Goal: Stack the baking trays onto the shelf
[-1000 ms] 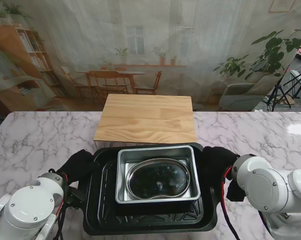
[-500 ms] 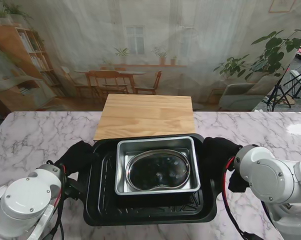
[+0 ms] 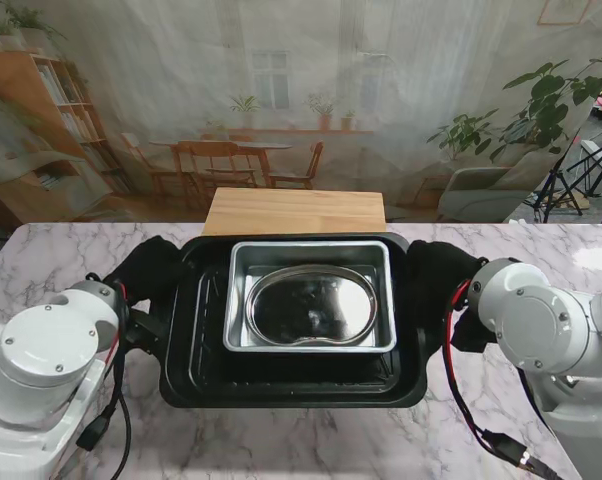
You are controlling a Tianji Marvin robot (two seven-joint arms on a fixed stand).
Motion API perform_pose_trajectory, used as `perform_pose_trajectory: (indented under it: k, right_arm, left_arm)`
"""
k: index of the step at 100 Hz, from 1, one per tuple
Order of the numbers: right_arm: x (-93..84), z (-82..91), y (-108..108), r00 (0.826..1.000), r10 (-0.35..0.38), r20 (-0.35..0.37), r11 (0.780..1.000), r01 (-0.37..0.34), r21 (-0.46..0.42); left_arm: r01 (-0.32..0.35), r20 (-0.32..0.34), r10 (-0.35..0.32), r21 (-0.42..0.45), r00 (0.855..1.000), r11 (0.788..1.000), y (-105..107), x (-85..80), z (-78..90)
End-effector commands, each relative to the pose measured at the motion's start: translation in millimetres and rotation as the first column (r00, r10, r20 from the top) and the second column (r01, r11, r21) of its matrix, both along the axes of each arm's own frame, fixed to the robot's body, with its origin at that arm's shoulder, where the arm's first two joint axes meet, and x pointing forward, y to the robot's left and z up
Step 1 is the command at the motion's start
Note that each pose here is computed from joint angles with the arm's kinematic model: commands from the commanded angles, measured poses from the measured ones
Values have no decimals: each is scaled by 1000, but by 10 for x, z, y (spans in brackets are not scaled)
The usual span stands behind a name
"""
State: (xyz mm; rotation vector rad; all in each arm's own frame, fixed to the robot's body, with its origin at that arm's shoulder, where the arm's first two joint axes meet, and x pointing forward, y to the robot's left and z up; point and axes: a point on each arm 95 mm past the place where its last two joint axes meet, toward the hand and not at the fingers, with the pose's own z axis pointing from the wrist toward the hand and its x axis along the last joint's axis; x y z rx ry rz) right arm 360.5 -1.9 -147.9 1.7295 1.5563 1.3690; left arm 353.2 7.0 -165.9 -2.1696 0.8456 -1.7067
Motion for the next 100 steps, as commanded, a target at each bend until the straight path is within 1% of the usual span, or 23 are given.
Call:
perform_pose_trajectory:
  k: [1, 16, 30, 43, 69, 100]
  right_arm:
    - [-223, 124, 480, 984, 176, 3, 980, -176, 90]
    - [-53, 153, 518, 989, 146, 3, 985, -145, 96]
    - [140, 147, 551, 994, 103, -21, 990, -100, 102]
    - [295, 180, 585, 997, 69, -23, 991, -66, 114]
    - [575, 286, 650, 1000, 21, -19, 992, -18, 124]
    - [942, 372, 637, 999, -53, -14, 991, 54, 124]
  left_arm:
    - [243, 104, -231, -116, 967, 963, -551, -202, 423]
    - [228, 103, -216, -118, 971, 967, -554, -33, 486]
    - [200, 91, -189, -123, 978, 972, -553, 141, 546]
    - [181, 88, -173, -104, 981, 978, -552, 299, 610]
    - [123, 65, -118, -77, 991, 989, -528, 651, 702]
    - [86, 56, -82, -79, 995, 993, -483, 1008, 772]
